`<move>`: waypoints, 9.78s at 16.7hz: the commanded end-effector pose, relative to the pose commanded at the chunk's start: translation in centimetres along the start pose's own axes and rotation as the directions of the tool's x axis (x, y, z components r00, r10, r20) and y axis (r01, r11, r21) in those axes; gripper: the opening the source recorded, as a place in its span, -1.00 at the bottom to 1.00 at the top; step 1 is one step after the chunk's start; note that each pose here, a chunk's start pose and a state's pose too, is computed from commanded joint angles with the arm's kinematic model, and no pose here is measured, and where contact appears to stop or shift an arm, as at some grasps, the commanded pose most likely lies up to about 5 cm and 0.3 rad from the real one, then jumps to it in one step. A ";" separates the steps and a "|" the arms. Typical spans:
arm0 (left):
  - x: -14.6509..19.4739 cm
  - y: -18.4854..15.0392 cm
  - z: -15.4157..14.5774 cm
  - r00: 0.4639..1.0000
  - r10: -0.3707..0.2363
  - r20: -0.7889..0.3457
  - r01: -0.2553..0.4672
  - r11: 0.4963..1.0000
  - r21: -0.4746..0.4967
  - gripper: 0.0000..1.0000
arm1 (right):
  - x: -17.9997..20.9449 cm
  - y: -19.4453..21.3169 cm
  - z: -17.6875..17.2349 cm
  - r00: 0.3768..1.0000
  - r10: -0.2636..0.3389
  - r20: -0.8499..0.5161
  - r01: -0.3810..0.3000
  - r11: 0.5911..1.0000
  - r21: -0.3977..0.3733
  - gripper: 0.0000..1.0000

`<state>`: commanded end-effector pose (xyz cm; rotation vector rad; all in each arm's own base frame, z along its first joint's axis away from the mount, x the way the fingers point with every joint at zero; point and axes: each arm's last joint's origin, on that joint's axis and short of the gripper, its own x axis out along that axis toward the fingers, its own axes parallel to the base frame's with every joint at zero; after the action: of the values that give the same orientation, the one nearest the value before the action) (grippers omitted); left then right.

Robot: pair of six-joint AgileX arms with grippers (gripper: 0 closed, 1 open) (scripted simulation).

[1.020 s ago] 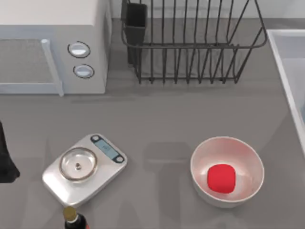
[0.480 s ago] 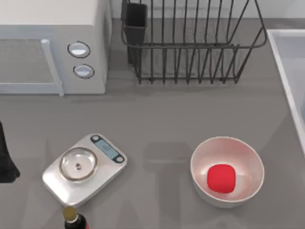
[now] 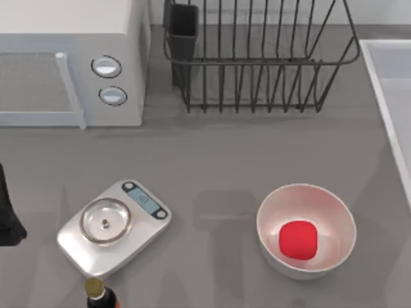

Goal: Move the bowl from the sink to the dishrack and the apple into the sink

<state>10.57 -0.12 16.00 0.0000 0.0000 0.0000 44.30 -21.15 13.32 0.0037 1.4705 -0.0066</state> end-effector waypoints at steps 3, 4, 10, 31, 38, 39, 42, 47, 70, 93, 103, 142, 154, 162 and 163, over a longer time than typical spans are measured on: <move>0.0 0.0 0.0 1.000 0.000 0.000 0.000 1.000 0.000 1.00 | -6.5 -1.3 -3.7 1.000 -0.002 0.002 0.002 1.000 -0.001 -1.00; 0.0 0.0 0.0 1.000 0.000 0.000 0.000 1.000 0.000 1.00 | -8.7 -1.6 -5.3 1.000 -0.003 0.003 0.003 1.000 -0.001 -1.00; 0.0 0.0 0.0 1.000 0.000 0.000 0.000 1.000 0.000 1.00 | -19.7 -0.3 -16.0 1.000 -0.005 0.006 0.005 1.000 0.000 -1.00; 0.0 0.0 0.0 1.000 0.000 0.000 0.000 1.000 0.000 1.00 | -23.6 9.7 -13.1 0.926 -0.292 0.238 0.327 0.936 -0.126 -1.00; 0.0 0.0 0.0 1.000 0.000 0.000 0.000 1.000 0.000 1.00 | -25.5 28.7 -6.1 0.578 -0.262 0.773 0.456 0.889 -0.040 -1.00; 0.0 0.0 0.0 1.000 0.000 0.000 0.000 1.000 0.000 1.00 | -26.0 31.8 -6.3 0.513 -0.223 0.829 0.429 0.903 -0.022 -1.00; 0.0 0.0 0.0 1.000 0.000 0.000 0.000 1.000 0.000 1.00 | -27.7 39.5 -8.4 0.332 -0.109 0.937 0.294 0.956 0.007 -1.00; 0.0 0.0 0.0 1.000 0.000 0.000 0.000 1.000 0.000 1.00 | -29.8 46.3 -12.5 0.135 -0.011 0.991 0.053 0.999 0.004 -1.00; 0.0 0.0 0.0 1.000 0.000 0.000 0.000 1.000 0.000 1.00 | -9.8 47.5 -5.5 0.097 -0.003 0.995 -0.003 1.000 0.004 -1.00; 0.0 0.0 0.0 1.000 0.000 0.000 0.000 1.000 0.000 1.00 | -9.3 47.3 -5.5 0.100 -0.003 0.995 -0.001 1.000 0.003 1.00; 0.0 0.0 0.0 1.000 0.000 0.000 0.000 1.000 0.000 1.00 | -11.8 44.2 -6.5 0.104 0.000 0.995 0.003 1.000 0.000 1.00; 0.0 0.0 0.0 1.000 0.000 0.000 0.000 1.000 0.000 1.00 | -6.1 20.8 -33.4 0.100 0.007 0.995 -0.002 1.000 -0.007 1.00; 0.0 0.0 0.0 1.000 0.000 0.000 0.000 1.000 0.000 1.00 | -6.1 20.8 -33.4 0.100 0.007 0.995 -0.002 1.000 -0.007 1.00; 0.0 0.0 0.0 1.000 0.000 0.000 0.000 1.000 0.000 1.00 | -9.1 22.3 -32.7 0.305 0.134 0.943 -0.141 0.985 -0.094 1.00; 0.0 0.0 0.0 1.000 0.000 0.000 0.000 1.000 0.000 1.00 | -10.0 22.7 -32.2 0.365 0.162 0.917 -0.171 0.980 -0.105 1.00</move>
<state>10.57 -0.12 16.00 0.0000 0.0000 0.0000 11.40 1.77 20.03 0.1417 0.2868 0.1382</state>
